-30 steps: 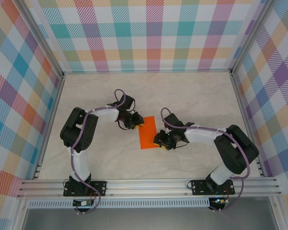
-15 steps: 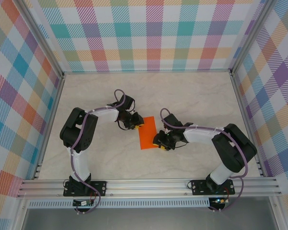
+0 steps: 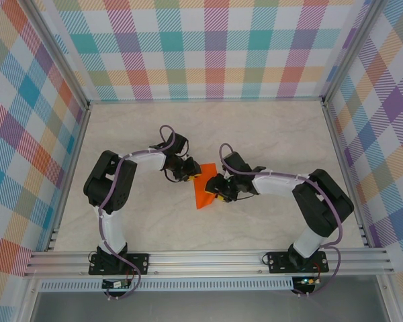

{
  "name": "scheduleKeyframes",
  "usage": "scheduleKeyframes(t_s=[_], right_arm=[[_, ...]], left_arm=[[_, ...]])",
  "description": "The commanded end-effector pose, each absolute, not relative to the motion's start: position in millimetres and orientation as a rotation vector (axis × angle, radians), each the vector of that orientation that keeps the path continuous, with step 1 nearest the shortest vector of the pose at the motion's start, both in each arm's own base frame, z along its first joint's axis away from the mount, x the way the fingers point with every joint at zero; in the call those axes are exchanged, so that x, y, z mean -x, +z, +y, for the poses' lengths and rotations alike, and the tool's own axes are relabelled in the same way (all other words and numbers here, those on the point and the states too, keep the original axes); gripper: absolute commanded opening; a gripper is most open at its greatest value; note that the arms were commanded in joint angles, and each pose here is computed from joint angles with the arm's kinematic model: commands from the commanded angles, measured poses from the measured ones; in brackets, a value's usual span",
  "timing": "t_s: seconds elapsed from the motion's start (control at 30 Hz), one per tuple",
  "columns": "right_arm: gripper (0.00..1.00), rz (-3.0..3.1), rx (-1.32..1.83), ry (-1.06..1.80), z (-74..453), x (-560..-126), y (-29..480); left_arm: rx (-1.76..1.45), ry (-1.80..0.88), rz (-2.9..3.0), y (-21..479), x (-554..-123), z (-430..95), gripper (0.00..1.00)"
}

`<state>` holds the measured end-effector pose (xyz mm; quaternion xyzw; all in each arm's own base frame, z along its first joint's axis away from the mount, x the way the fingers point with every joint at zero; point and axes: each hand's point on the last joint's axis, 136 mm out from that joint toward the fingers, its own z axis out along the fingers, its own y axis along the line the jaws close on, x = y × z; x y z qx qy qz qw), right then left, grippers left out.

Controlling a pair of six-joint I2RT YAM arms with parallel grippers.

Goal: Fold a paper plane with a square sheet of paper (pick it up from the middle)
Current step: Third fold the triangle at the center of the table.

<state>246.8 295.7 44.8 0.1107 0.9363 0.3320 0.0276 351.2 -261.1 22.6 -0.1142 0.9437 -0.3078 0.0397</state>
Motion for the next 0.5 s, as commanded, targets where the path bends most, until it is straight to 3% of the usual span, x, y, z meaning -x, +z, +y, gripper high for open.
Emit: scheduleKeyframes(t_s=[0.0,0.3,0.47], right_arm=[[0.5,2.867,-0.286,0.995,293.8,-258.2,50.1],[0.52,2.875,-0.177,1.043,290.7,-275.1,52.5],[0.45,2.888,-0.141,1.128,297.0,-276.3,48.8]], left_arm=[[0.391,-0.866,2.972,7.2,-333.5,-244.5,0.24],[0.387,-0.859,2.976,7.3,-332.4,-243.3,0.24],[0.369,-0.875,2.967,11.1,-332.4,-244.8,0.24]])
